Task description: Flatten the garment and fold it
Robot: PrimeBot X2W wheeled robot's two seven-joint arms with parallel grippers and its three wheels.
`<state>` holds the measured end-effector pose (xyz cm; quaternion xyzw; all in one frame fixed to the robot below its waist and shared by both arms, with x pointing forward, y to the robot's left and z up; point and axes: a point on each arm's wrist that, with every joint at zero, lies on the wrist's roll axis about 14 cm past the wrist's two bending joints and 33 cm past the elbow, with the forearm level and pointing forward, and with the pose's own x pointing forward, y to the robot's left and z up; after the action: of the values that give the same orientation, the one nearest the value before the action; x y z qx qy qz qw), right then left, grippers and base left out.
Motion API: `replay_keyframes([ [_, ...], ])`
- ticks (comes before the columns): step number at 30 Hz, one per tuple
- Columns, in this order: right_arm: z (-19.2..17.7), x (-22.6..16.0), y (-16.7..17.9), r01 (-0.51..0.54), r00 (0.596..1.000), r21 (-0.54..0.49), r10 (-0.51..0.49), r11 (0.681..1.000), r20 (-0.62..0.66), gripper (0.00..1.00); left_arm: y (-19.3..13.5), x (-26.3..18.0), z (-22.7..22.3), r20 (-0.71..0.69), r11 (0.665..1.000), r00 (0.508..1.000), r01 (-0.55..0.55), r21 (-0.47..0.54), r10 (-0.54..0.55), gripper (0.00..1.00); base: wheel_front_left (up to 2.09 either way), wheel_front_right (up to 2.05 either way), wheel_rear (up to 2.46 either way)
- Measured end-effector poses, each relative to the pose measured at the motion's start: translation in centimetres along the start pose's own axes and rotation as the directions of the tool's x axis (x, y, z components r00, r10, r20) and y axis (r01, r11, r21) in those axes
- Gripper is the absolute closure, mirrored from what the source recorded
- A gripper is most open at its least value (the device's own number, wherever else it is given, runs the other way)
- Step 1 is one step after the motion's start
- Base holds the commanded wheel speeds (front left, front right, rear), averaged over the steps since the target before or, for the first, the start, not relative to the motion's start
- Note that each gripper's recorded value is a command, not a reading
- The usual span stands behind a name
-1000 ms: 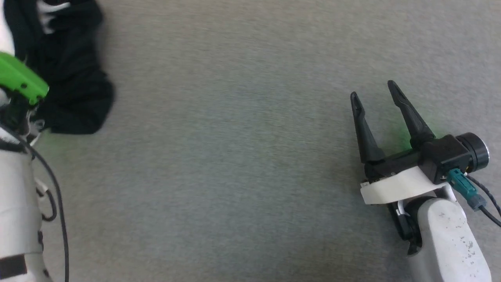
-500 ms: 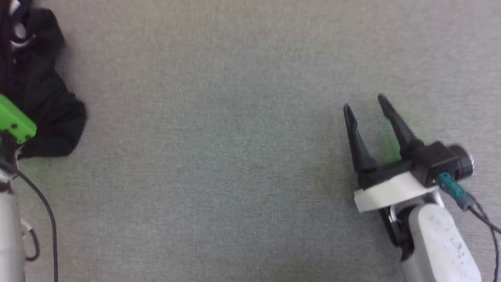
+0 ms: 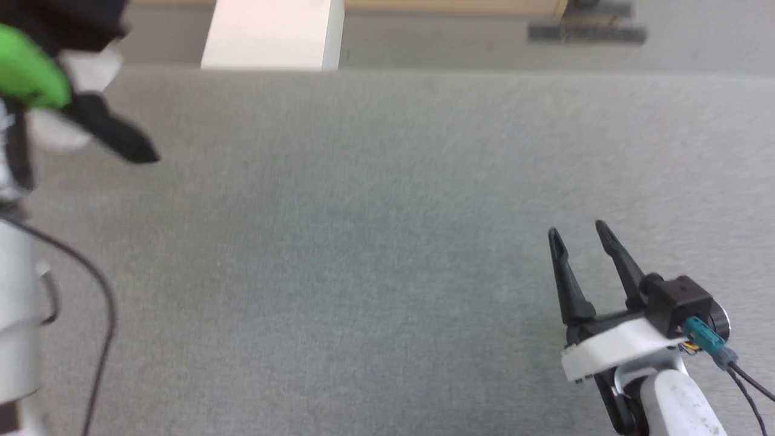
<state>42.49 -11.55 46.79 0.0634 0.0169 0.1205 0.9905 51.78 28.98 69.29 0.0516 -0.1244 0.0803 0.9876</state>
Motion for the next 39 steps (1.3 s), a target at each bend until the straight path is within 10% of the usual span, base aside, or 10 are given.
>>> replay_keyframes([
  [7,3.3,-3.3,-1.9,0.078,0.993,-0.018,-0.076,0.997,0.085,0.0,-12.3,-1.1,7.8,0.214,0.943,0.933,0.316,-0.103,-0.289,1.0,0.0,0.0,0.0],
  [15,5.2,-7.0,-4.8,0.187,0.974,-0.019,-0.183,0.982,0.133,0.0,-27.1,-5.6,7.7,0.23,0.741,0.785,0.62,-0.259,-0.576,1.0,0.0,0.0,0.0],
  [20,5.5,-9.0,-6.3,0.249,0.96,-0.019,-0.244,0.968,0.139,0.0,-33.1,-9.8,-0.7,-0.015,0.651,0.691,0.672,-0.354,-0.722,1.0,0.0,0.0,0.0],
  [29,5.4,-10.3,-7.7,0.301,0.946,-0.021,-0.296,0.953,0.132,0.0,-34.3,-21.8,-19.3,-0.634,0.625,0.279,0.655,-0.423,-0.721,1.0,0.0,0.0,0.0],
  [30,5.3,-10.1,-7.7,0.298,0.947,-0.022,-0.293,0.954,0.129,0.0,-34.0,-22.4,-20.1,-0.661,0.629,0.252,0.65,-0.425,-0.707,0.77,0.0,0.0,0.0],
  [31,5.2,-10.0,-7.5,0.293,0.949,-0.022,-0.288,0.956,0.124,0.0,-33.8,-22.7,-20.5,-0.672,0.629,0.238,0.651,-0.426,-0.701,0.07,0.0,0.0,0.0],
  [35,5.0,-9.2,-6.8,0.265,0.958,-0.022,-0.261,0.964,0.116,0.0,-33.5,-21.8,-19.7,-0.629,0.643,0.3,0.633,-0.431,-0.717,0.0,0.0,0.0,0.0],
  [39,5.3,-8.6,-6.1,0.24,0.964,-0.022,-0.235,0.971,0.123,0.0,-32.6,-16.4,-13.9,-0.355,0.691,0.596,0.566,-0.449,-0.72,0.0,0.0,0.0,0.0],
])
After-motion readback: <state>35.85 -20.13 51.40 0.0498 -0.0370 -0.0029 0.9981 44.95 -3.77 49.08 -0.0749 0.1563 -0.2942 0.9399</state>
